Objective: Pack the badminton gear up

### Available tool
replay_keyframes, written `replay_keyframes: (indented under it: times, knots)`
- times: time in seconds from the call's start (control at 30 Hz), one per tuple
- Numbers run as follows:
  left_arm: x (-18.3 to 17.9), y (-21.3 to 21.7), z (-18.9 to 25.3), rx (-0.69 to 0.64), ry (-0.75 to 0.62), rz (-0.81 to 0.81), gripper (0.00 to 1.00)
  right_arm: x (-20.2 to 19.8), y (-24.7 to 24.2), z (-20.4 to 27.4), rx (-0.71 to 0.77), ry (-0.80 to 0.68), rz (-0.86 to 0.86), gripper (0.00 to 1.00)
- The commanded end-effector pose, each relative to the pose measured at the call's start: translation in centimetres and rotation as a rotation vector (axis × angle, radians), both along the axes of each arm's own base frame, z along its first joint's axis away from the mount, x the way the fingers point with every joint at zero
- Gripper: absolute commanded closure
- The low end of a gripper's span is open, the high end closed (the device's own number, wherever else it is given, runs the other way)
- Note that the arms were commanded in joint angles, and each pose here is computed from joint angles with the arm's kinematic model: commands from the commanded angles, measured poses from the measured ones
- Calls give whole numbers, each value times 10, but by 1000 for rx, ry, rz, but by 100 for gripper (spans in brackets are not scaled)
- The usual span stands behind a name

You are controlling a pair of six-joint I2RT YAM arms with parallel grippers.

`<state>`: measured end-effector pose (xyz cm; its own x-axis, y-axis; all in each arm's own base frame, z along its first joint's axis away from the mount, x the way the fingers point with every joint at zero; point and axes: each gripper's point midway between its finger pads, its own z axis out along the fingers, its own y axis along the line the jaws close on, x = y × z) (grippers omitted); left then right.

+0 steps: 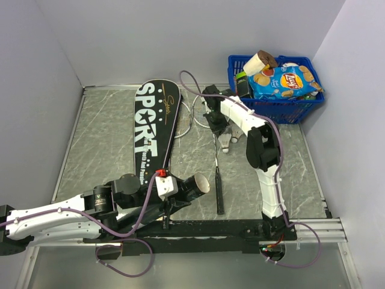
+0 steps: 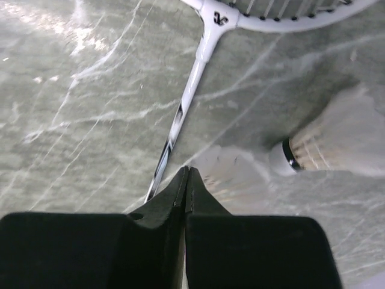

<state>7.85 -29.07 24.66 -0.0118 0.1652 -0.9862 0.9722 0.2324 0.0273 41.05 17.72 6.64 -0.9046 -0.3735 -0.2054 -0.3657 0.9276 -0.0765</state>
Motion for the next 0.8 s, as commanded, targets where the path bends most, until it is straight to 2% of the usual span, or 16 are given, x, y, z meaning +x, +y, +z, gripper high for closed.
replay_keyframes:
  times: [0.0, 0.13, 0.2, 0.37, 0.43, 0.5, 0.53, 0.57, 0.77]
  knots:
    - [1, -3, 30, -73, -18, 9, 54, -5, 4, 106, 124, -191, -28, 100]
    - [5, -3, 31, -85, -26, 32, 54, -25, 14, 151, 222, -285, -14, 100]
    - [5, -4, 30, -87, -25, 32, 54, -42, 23, 186, 316, -351, 12, 100]
    - [21, -4, 28, -88, 2, 129, 55, -84, 32, 243, 452, -536, 93, 100]
    - [27, -2, 27, -84, -7, 162, 56, -101, 35, 243, 495, -542, 108, 100]
    - [35, 0, 25, -83, -16, 210, 57, -118, 34, 269, 584, -617, 112, 100]
    - [38, 1, 24, -81, -20, 227, 58, -128, 35, 263, 609, -600, 122, 100]
    - [42, 2, 23, -76, -23, 248, 59, -139, 32, 284, 673, -664, 135, 100]
    - [54, -2, 15, -54, -11, 294, 71, -190, 31, 312, 872, -686, 172, 100]
